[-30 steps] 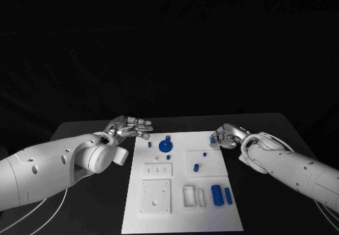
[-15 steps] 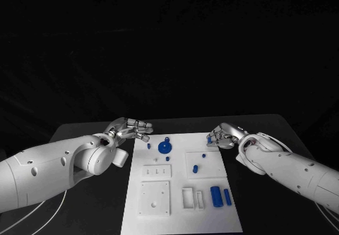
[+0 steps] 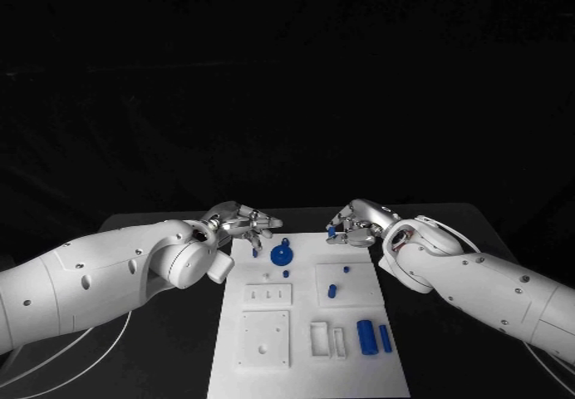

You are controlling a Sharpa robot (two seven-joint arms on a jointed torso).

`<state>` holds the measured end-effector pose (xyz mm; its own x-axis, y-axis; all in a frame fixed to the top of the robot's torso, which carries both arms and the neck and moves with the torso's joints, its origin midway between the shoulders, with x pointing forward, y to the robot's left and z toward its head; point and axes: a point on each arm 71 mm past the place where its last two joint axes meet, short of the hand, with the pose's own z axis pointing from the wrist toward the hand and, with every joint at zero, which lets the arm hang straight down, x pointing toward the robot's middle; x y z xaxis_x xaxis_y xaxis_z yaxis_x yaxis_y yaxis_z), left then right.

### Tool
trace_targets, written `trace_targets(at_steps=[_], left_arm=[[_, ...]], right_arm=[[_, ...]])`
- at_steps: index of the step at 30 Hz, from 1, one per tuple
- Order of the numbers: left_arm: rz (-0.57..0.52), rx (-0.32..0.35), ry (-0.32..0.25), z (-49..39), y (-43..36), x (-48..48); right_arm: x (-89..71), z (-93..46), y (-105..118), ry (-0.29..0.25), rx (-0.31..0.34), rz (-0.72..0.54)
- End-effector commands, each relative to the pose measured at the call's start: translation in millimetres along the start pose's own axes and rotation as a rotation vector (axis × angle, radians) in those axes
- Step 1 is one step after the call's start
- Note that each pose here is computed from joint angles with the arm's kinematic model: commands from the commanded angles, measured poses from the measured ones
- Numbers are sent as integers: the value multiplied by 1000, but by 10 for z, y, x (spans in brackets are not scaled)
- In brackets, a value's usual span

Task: Assemble the parts on the task board

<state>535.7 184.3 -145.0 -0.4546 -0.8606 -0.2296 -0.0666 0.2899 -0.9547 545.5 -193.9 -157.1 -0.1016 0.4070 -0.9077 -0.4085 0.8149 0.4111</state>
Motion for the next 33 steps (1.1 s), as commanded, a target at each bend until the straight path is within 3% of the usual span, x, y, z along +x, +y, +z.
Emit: trace_targets(at_steps=[1,6,15,21,33], left_arm=[[84,-153,30,46,60,77],[141,-231,29,127,71,154],[213,-305,70,217,73,312],[235,-311,69,260,55,377],[256,-280,36,301,12,416]], right_arm=[[56,33,105,12,79,-77],[147,75,320,0,79,-105],[249,109,635,-12,50,-123],[296,111,763,-4,24,-121],[414,110,872,35,-6,-128]])
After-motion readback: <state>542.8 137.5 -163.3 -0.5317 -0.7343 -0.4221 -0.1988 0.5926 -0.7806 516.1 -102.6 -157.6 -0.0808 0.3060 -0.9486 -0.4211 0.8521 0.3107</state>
